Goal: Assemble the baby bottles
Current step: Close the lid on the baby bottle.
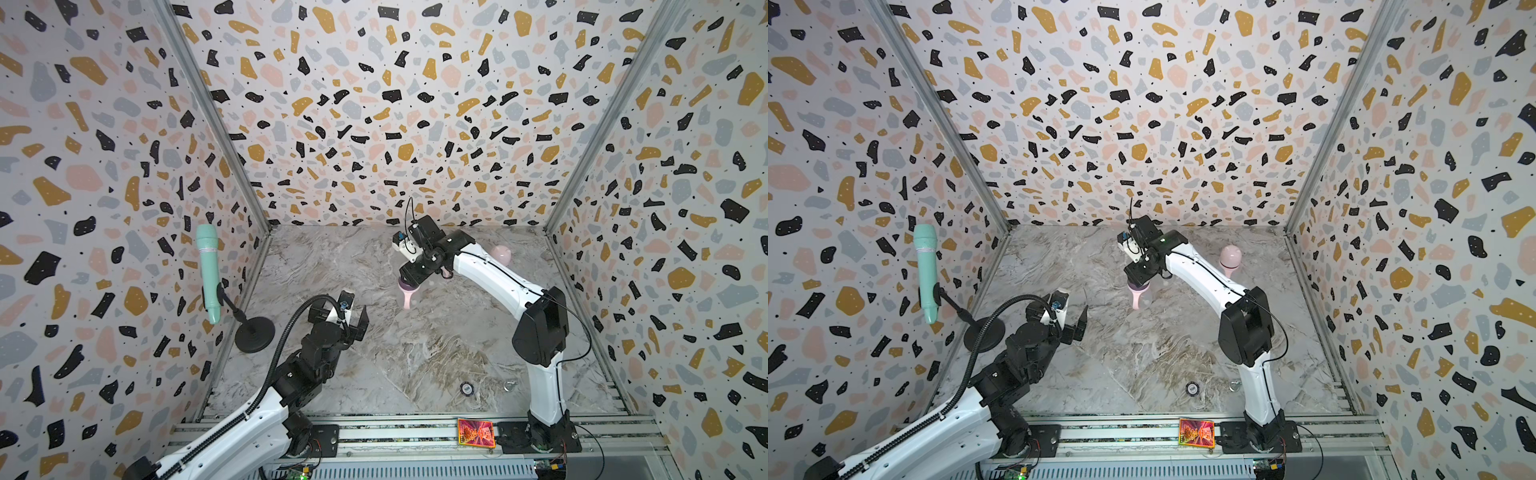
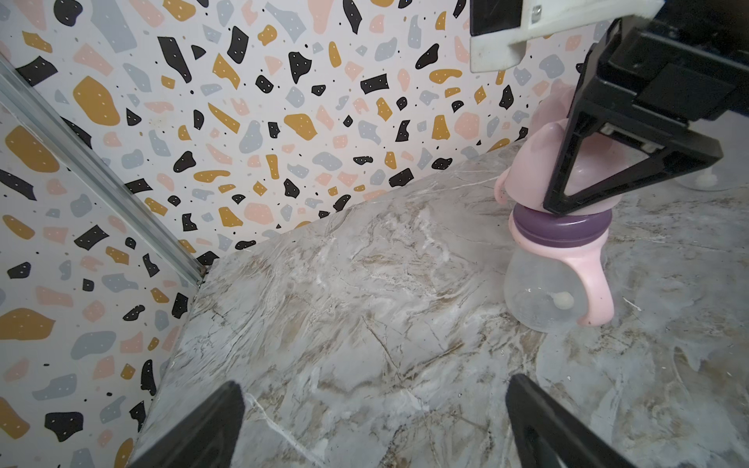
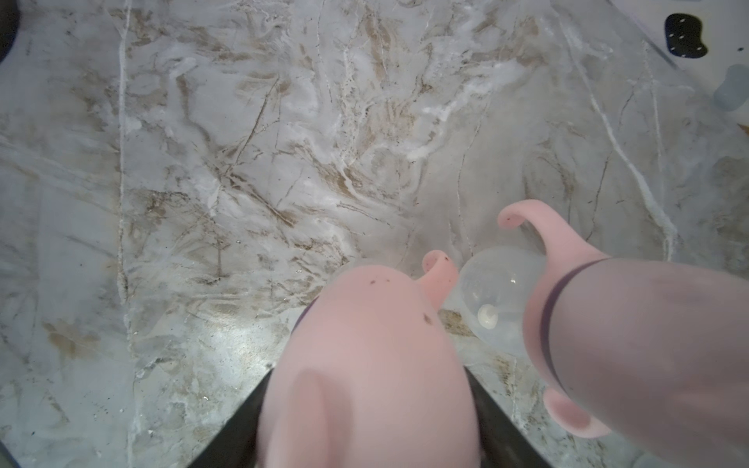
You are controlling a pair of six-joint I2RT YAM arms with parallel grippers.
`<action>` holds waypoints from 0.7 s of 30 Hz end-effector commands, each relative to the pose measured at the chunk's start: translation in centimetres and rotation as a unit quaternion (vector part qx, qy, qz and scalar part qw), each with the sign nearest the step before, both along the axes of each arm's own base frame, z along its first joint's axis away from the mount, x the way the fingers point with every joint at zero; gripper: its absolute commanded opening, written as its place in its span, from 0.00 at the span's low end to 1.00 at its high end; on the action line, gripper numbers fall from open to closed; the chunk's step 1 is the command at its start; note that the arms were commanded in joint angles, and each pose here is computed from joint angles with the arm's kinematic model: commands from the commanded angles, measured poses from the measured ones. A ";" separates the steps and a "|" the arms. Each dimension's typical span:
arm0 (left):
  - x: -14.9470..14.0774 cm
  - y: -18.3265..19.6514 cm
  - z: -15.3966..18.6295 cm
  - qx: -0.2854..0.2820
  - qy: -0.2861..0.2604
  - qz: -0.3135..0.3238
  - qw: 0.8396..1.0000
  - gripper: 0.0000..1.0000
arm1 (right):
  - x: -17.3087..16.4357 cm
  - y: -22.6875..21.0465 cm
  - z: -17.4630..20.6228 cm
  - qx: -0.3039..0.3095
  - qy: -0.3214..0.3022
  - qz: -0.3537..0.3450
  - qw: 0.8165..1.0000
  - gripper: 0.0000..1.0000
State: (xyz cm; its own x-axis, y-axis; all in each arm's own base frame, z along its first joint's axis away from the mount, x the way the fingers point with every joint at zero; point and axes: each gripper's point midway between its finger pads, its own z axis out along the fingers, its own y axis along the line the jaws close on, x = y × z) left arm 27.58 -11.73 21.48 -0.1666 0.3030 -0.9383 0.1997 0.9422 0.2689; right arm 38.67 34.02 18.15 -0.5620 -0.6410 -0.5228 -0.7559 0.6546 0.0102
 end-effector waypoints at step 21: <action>0.5 -0.5 1.6 -0.009 -0.020 -0.004 1.000 1.00 | -0.6 -0.1 -0.2 -0.011 0.005 0.007 1.000 0.81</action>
State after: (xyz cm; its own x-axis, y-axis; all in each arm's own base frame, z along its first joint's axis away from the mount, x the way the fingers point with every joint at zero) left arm 27.71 -11.98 20.93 -0.1786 0.3202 -0.9304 0.2118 0.9359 0.2815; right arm 38.37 33.99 17.44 -0.5663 -0.6545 -0.5010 -0.7597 0.6503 0.0092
